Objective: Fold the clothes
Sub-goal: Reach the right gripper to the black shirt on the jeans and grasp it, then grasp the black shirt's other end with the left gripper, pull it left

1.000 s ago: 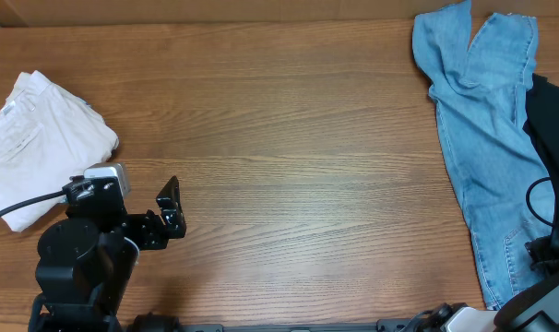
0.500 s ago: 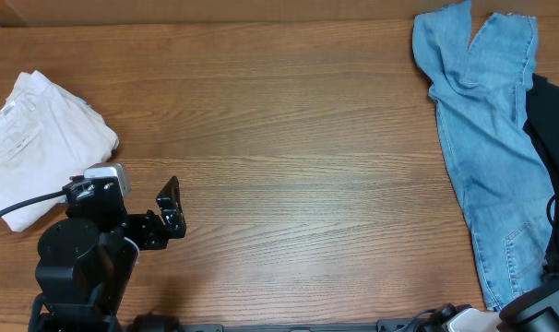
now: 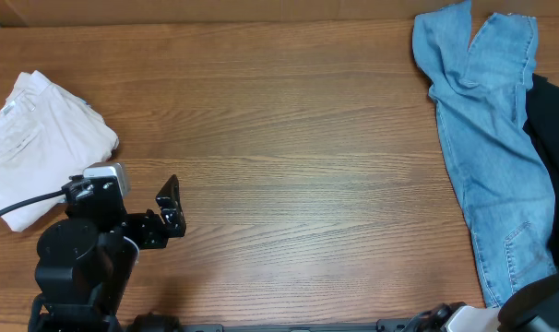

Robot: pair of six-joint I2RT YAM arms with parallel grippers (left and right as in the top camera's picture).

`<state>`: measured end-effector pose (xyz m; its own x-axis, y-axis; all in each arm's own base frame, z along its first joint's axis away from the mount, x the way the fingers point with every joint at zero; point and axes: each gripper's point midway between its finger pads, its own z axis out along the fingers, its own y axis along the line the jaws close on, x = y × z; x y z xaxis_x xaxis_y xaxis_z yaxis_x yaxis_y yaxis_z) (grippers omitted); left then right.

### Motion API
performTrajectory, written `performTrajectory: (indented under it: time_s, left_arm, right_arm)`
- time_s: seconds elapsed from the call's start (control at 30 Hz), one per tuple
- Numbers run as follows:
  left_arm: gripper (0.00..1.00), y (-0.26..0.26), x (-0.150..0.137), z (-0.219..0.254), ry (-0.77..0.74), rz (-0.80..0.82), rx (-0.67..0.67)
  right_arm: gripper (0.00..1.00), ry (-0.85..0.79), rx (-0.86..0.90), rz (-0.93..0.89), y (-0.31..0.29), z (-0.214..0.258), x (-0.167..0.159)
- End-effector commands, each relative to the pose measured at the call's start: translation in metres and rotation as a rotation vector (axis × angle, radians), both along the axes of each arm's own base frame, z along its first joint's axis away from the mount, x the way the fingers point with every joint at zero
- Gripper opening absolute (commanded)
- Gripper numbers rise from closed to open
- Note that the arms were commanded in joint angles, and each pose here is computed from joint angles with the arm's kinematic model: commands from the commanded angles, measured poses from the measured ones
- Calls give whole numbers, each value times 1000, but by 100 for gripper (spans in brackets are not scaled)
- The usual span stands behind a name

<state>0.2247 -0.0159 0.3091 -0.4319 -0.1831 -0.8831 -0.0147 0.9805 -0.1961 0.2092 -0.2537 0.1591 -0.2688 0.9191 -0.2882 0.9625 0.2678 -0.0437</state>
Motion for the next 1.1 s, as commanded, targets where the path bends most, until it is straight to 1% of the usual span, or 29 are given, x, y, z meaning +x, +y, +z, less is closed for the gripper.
performTrajectory:
  time_s: [0.0,0.03,0.13,0.27,0.33,0.4,0.43,0.57,0.6,0.63,0.67,0.73,0.77,0.87,0.93,1.0,1.03,1.07]
  left_arm:
    - [100,3,0,12,-32,4,19]
    - [100,3,1,12,-33,5,19]
    - [100,3,1,13,-35,4,19]
    - [100,3,1,12,-34,5,19]
    - [100,3,1,13,-36,5,19]
    - [100,3,1,13,-38,5,19]
    - [100,3,1,13,-38,5,19]
    - [100,3,1,13,-37,5,19]
    - [100,3,1,13,-37,5,19]
    - [100,3,1,13,-37,5,19]
    - [100,3,1,13,-37,5,19]
    - [100,3,1,13,-38,5,19]
    - [100,3,1,13,-38,5,19]
    - [99,2,3,14,-41,4,18]
    - [98,-3,6,15,-43,-22,7]
    - [96,-12,13,13,-31,-70,-14]
    - [96,-20,20,7,-4,-110,-35]
    - [96,-25,24,3,18,-131,-54]
  right_arm:
    - [4,-217,0,336,50,72,79]
    - [4,-246,-3,423,70,88,94]
    - [4,-306,-13,611,129,123,122]
    - [4,-417,-9,937,241,158,154]
    - [5,-469,-1,1082,295,165,162]
    - [8,-518,10,1206,344,168,169]
    - [15,-537,9,1255,366,168,172]
    - [17,-558,35,1373,421,159,177]
    - [17,-552,44,1393,432,154,178]
    - [22,-545,52,1409,439,149,179]
    - [23,-535,59,1421,445,144,180]
    - [23,-516,67,1435,451,136,181]
    - [25,-512,58,1452,452,135,182]
    - [26,-531,29,1482,450,142,183]
    - [36,-552,-26,1481,441,156,184]
    - [41,-574,-108,1428,421,177,185]
    - [54,-602,-187,1366,398,200,184]
    - [67,-615,-228,1328,383,214,180]
